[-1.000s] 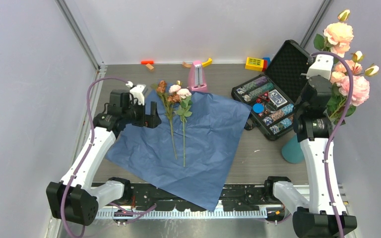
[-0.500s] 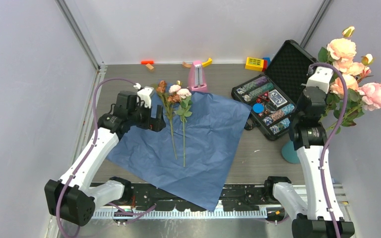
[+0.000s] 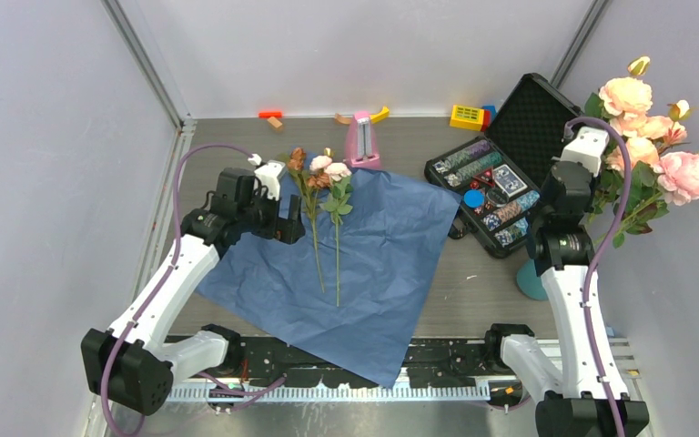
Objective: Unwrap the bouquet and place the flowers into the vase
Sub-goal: Insert the fake flower into the vase.
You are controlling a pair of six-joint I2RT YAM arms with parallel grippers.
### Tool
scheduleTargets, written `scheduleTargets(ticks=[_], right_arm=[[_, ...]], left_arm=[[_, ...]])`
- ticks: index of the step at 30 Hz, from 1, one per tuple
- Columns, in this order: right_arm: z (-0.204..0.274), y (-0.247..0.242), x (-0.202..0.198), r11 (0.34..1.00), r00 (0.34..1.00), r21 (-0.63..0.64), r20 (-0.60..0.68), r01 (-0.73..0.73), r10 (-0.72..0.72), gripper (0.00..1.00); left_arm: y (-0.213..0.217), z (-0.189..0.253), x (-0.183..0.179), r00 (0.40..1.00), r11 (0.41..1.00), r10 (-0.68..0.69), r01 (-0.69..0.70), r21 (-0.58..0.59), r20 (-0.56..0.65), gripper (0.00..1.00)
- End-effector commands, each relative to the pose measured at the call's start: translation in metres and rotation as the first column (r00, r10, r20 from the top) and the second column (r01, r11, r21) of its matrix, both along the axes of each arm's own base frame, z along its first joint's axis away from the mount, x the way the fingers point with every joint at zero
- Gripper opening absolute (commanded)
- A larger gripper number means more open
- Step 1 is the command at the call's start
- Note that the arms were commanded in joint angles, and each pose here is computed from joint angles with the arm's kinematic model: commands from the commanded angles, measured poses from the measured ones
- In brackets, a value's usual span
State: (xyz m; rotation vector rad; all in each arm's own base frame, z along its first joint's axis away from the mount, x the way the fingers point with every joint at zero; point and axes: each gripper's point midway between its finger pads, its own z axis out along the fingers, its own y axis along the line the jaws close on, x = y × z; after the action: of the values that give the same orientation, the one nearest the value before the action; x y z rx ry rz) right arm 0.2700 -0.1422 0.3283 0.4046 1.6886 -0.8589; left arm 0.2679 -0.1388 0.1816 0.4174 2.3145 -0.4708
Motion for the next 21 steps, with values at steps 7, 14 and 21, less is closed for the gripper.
scheduleTargets(ticks=[7,14,21], right_arm=[[-0.004,0.001,-0.002,0.998,0.998,0.056,0.060,0.014,-0.017,0.21],[-0.001,0.007,-0.002,0.996,0.996,0.081,0.088,-0.026,0.019,0.29],[-0.002,0.010,-0.002,0.994,0.994,0.100,0.100,-0.044,0.034,0.31]], left_arm=[[0.000,0.009,0.000,0.999,1.000,-0.010,0.010,0.004,0.043,1.00],[0.000,0.010,-0.001,0.999,1.000,-0.011,0.010,0.005,0.044,1.00],[0.000,0.009,-0.001,0.999,1.000,-0.010,0.009,0.006,0.042,1.00]])
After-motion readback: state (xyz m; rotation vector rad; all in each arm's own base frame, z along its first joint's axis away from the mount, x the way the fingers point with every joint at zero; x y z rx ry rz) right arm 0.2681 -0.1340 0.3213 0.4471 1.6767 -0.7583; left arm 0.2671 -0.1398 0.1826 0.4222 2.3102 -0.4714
